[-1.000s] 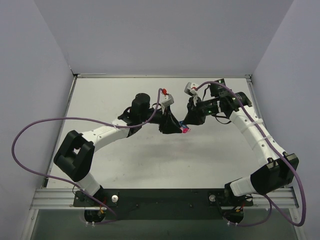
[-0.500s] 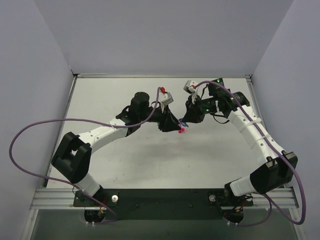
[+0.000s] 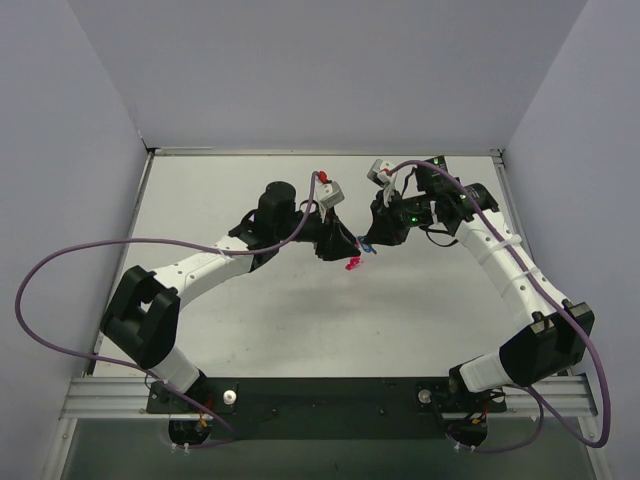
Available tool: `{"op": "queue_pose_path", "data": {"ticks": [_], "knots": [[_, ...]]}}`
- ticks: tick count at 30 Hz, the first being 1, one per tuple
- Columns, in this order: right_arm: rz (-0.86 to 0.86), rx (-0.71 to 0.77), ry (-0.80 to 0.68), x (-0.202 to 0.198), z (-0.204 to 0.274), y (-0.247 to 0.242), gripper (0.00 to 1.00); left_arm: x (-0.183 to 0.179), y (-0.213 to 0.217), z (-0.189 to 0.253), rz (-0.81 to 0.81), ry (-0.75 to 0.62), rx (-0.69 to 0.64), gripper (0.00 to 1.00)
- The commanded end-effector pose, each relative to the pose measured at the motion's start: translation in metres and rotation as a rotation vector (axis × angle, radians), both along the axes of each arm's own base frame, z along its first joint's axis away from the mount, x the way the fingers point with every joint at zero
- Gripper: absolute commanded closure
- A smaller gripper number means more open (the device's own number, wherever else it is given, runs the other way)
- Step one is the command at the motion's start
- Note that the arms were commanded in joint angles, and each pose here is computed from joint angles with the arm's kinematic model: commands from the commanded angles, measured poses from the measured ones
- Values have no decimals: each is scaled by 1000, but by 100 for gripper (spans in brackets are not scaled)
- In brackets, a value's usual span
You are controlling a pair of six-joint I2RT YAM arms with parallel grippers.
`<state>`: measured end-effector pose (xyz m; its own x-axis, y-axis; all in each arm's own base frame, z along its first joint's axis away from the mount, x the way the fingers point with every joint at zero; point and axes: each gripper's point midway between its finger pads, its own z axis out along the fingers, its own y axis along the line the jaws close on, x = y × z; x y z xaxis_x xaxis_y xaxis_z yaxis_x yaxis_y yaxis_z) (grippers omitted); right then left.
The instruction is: Remove the keys from the keyring
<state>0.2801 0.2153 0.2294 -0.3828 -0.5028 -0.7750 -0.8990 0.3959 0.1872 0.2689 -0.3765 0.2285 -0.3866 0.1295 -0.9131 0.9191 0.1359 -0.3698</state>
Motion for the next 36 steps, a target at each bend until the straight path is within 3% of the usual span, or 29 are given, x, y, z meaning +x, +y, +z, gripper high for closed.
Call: {"op": "queue_pose_path", "data": {"ticks": [1,22,32,36], "knots": [[6,39,9,-2,9,5,100,8,-2,24,13,-73,-36,48],[35,77,35,-18,18,9,100,15,3,25,46,-109,-25,53],[34,69,26,-17,17,8,100,14,2,25,29,-90,-39,85],[30,65,22,-16,17,6,100,14,2,26,31,-87,-38,92]]}}
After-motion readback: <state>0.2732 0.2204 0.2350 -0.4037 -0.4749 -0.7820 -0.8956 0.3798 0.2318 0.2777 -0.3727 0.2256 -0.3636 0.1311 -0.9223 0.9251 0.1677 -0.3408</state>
